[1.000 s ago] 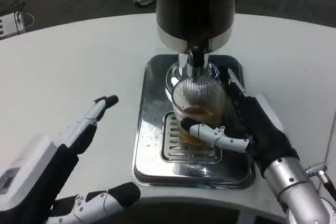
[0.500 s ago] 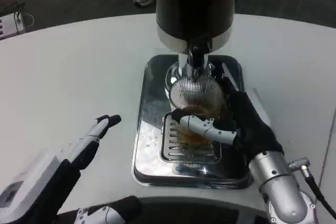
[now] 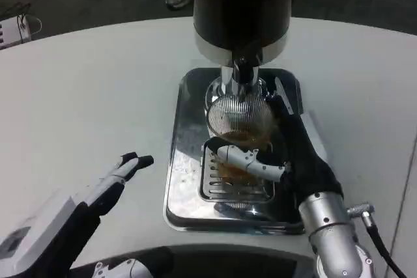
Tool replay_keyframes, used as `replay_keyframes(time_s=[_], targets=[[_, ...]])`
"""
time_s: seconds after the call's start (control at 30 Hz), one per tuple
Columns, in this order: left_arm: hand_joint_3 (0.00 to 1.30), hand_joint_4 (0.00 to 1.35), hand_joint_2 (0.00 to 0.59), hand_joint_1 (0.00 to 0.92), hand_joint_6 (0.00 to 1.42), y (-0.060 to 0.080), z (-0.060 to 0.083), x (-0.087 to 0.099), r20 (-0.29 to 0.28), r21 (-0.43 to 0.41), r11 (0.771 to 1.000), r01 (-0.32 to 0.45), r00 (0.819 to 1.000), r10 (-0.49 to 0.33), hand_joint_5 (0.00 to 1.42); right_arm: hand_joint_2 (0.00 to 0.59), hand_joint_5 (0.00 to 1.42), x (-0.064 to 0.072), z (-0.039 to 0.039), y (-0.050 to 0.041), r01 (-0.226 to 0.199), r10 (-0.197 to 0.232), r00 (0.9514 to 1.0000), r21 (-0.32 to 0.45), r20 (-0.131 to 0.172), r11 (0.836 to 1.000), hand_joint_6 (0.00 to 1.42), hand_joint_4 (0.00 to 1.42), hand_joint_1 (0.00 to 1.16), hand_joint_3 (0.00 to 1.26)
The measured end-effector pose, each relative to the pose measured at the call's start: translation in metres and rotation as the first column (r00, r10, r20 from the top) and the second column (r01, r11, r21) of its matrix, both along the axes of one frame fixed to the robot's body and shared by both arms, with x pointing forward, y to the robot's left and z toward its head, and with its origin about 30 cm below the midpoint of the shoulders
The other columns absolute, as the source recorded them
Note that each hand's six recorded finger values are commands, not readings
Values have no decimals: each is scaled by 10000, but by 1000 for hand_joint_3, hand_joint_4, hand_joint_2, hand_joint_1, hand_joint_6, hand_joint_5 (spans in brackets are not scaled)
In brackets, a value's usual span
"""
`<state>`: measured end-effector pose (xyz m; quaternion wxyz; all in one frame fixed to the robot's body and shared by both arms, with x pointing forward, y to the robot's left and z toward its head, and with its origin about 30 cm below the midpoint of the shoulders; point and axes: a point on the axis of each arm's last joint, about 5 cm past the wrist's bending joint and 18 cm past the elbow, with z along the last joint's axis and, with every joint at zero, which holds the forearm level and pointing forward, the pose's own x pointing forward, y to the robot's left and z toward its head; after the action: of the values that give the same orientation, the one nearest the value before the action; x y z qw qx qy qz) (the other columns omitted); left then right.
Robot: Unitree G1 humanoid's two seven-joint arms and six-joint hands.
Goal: Grasp the cup under the faucet to collect the drink, then remove the cup.
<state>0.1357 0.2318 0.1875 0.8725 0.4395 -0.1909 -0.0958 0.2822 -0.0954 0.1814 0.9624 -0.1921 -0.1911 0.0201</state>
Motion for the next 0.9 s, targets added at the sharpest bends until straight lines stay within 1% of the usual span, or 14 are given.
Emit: replay_keyframes(time_s=[0.13, 0.2, 0.33, 0.4, 0.47, 0.53, 0.6, 0.63, 0.77, 0.83, 0.9], targets=[[119, 25, 52, 0, 205, 6, 4, 0, -24, -6, 10000, 6, 10000, -6, 98, 196, 221, -6, -12, 46, 203, -203, 9997, 7, 99, 9998, 195, 140, 861, 3], [122, 27, 52, 0, 205, 9, 8, 1, -36, -69, 10000, 53, 10000, -53, 99, 201, 273, -11, -20, 76, 254, -254, 9996, 44, 117, 9997, 245, 202, 872, 62], [127, 39, 52, 0, 206, 14, 13, 2, -78, -42, 9999, 96, 9999, -97, 109, 198, 351, -20, -30, 126, 520, -519, 9982, -31, 296, 9986, 309, 276, 904, 141], [129, 40, 52, 0, 207, 16, 14, 2, -93, -21, 9999, 109, 9999, -109, 110, 208, 398, -24, -36, 148, 607, -606, 9976, -13, 338, 9982, 344, 320, 924, 184], [132, 42, 52, 0, 208, 17, 15, 2, -95, -8, 9999, 112, 9999, -112, 110, 210, 479, -28, -47, 178, 734, -731, 9965, -57, 409, 9973, 401, 398, 930, 239], [142, 49, 52, 0, 210, 19, 16, 2, -95, -2, 9999, 105, 9999, -105, 111, 212, 526, -33, -60, 213, 936, -933, 9944, -48, 494, 9956, 448, 441, 940, 275], [145, 51, 52, 0, 211, 24, 18, 2, -91, 7, 10000, 85, 9999, -85, 112, 207, 600, -40, -64, 243, 1024, -1017, 9931, -105, 591, 9947, 523, 517, 967, 329], [145, 51, 52, 0, 211, 31, 18, 3, -94, 13, 10000, 55, 9999, -55, 112, 207, 633, -49, -75, 266, 1145, -1134, 9913, -131, 672, 9933, 549, 545, 972, 344], [149, 61, 53, 0, 212, 52, 18, 3, -112, -2, 10000, -35, 9999, 35, 121, 217, 858, -75, -103, 320, 1463, -1448, 9858, -110, 845, 9892, 851, 700, 988, 420], [153, 62, 53, 0, 212, 58, 16, 6, -130, -42, 10000, -40, 9999, 40, 122, 219, 999, -86, -116, 349, 1684, -1674, 9814, -24, 936, 9857, 1043, 789, 1004, 475], [155, 62, 53, 0, 212, 64, 12, 8, -158, -61, 10000, -54, 9999, 53, 122, 219, 1113, -94, -124, 365, 1807, -1796, 9785, -13, 1012, 9835, 1183, 856, 1005, 528]])
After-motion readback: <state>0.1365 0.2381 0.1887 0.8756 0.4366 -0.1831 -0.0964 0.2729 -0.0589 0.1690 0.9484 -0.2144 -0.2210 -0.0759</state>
